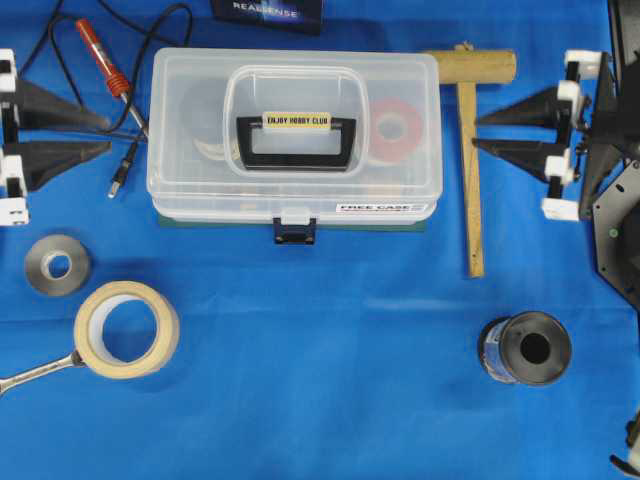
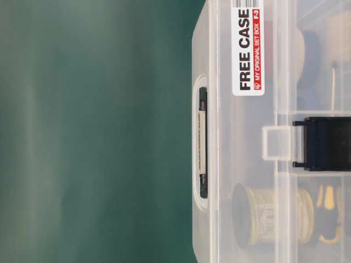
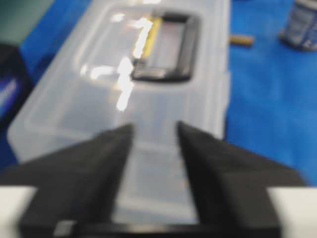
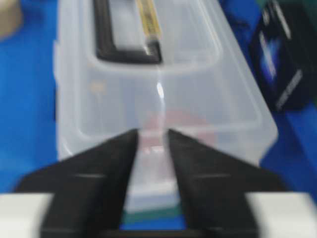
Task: Open the tool box with both arms.
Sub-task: 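Move both grippers inward toward the left and right ends of the clear box lid, then grip the lid edges with both grippers at the box ends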
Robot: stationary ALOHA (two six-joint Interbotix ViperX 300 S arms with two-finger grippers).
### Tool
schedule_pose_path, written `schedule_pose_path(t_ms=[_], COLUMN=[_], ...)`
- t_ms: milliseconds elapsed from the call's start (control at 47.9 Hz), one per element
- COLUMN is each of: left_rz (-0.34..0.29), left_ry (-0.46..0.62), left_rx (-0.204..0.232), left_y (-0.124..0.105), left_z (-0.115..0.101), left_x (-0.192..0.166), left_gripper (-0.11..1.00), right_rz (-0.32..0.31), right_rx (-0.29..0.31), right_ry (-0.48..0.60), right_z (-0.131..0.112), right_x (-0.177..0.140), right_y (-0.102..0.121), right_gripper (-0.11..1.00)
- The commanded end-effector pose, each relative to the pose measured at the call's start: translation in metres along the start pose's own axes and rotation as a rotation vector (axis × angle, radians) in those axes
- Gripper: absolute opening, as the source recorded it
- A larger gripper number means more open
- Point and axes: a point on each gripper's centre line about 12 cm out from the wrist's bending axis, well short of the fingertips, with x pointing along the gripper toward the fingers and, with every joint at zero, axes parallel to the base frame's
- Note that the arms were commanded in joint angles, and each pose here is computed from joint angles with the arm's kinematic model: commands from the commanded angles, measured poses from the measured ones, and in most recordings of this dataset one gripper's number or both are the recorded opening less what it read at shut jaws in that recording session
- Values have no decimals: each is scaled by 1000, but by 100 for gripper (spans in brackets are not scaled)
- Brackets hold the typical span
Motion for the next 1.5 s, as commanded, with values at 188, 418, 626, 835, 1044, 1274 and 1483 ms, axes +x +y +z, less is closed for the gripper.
schedule_pose_path(t_ms=[188,418,626,835,1044,1274,1483], left_rz=[47,56,61,69,68,70,70], left_ry=[127,179,168,182,190,191,170], left_rx=[-8,-12,-10,-13,-12,-13,-12], left_y=[10,13,14,17,18,18,18], left_z=[-27,-37,-37,-38,-36,-35,-29], left_x=[9,22,37,51,65,68,67], left_gripper=[90,93,93,93,93,93,93], right_rz=[-66,-77,-79,-80,-80,-79,-79], right_rx=[30,33,30,29,27,25,21], right_ry=[209,241,201,187,181,169,143], right_z=[-27,-31,-26,-23,-19,-14,-9], right_x=[17,29,40,53,59,60,60], right_y=[-16,-19,-20,-21,-21,-21,-21], right_gripper=[87,87,87,87,87,87,87])
